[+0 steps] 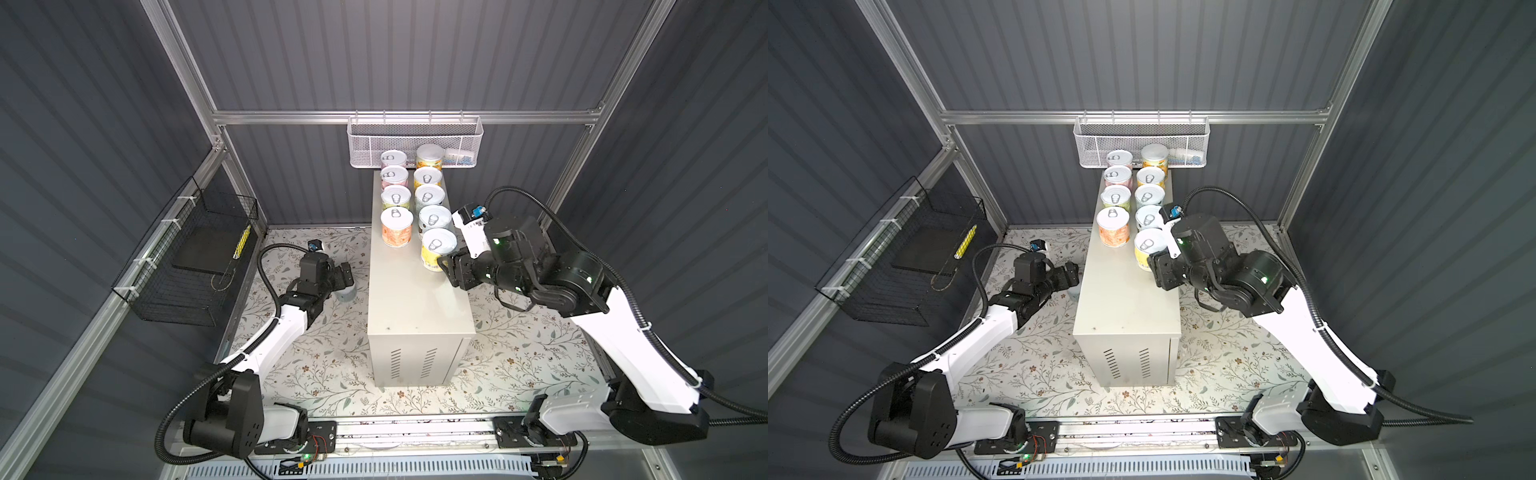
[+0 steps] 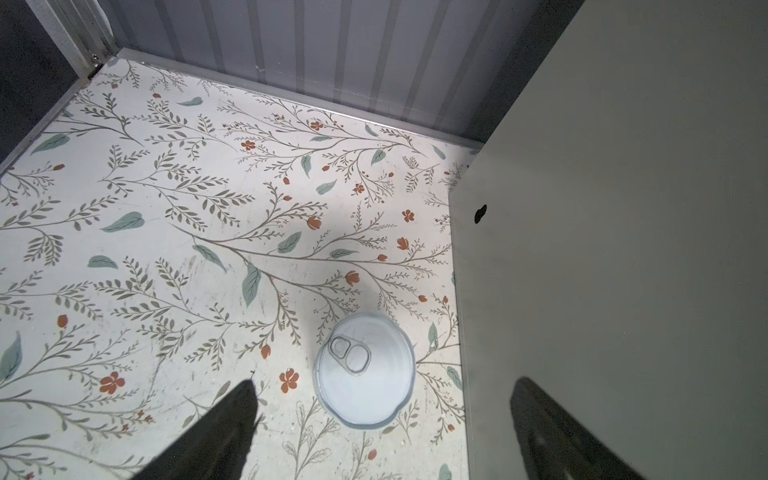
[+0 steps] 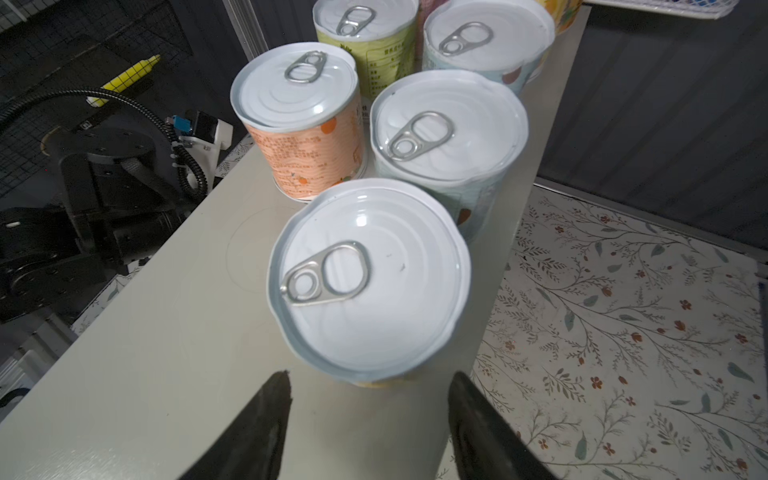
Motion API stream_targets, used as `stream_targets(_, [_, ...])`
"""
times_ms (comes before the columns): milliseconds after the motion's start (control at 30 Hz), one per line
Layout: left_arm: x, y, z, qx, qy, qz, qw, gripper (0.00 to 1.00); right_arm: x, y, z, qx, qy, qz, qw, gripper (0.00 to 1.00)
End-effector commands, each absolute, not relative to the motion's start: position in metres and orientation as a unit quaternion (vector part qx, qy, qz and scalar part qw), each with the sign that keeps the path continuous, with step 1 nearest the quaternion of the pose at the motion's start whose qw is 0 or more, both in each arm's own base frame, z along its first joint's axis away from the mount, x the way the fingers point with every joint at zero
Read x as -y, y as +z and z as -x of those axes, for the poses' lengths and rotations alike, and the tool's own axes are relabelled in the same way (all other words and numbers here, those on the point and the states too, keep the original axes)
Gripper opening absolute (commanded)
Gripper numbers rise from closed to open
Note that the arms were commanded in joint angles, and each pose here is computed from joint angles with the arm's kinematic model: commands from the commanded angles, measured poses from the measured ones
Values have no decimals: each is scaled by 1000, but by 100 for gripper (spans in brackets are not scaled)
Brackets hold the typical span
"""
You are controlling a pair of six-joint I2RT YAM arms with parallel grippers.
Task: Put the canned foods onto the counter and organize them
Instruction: 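Open the right gripper and draw back while the left gripper grasps its floor can, then lift the white-lidded can with the left gripper up toward the cabinet top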
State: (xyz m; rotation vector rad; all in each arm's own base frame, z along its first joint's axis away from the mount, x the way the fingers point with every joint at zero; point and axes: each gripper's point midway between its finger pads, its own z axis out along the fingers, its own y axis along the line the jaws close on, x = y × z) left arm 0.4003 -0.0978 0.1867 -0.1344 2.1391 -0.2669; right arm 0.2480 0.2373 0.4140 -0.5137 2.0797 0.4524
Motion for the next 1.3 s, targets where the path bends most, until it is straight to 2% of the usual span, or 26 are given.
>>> stream_targets(0, [94,181,-396,-880,-96,58,462,99,-231,445,-226,-802,254,209,499,73])
stream_targets(200, [90,157,-394,-891,-79,59,443,100,-201,447,-214,-788,253,178,532,89])
stream_targets(433, [104,125,-414,-895,-91,37,435,100,-193,434,-218,-788,236,165,544,95])
stream_targets(800, [113,79,-430,-911,-91,32,401,100,-197,432,-224,-791,229,167,542,99])
stream_targets(1267, [119,47,-443,-918,-77,30,388,97,-210,421,-239,-800,210,177,533,99])
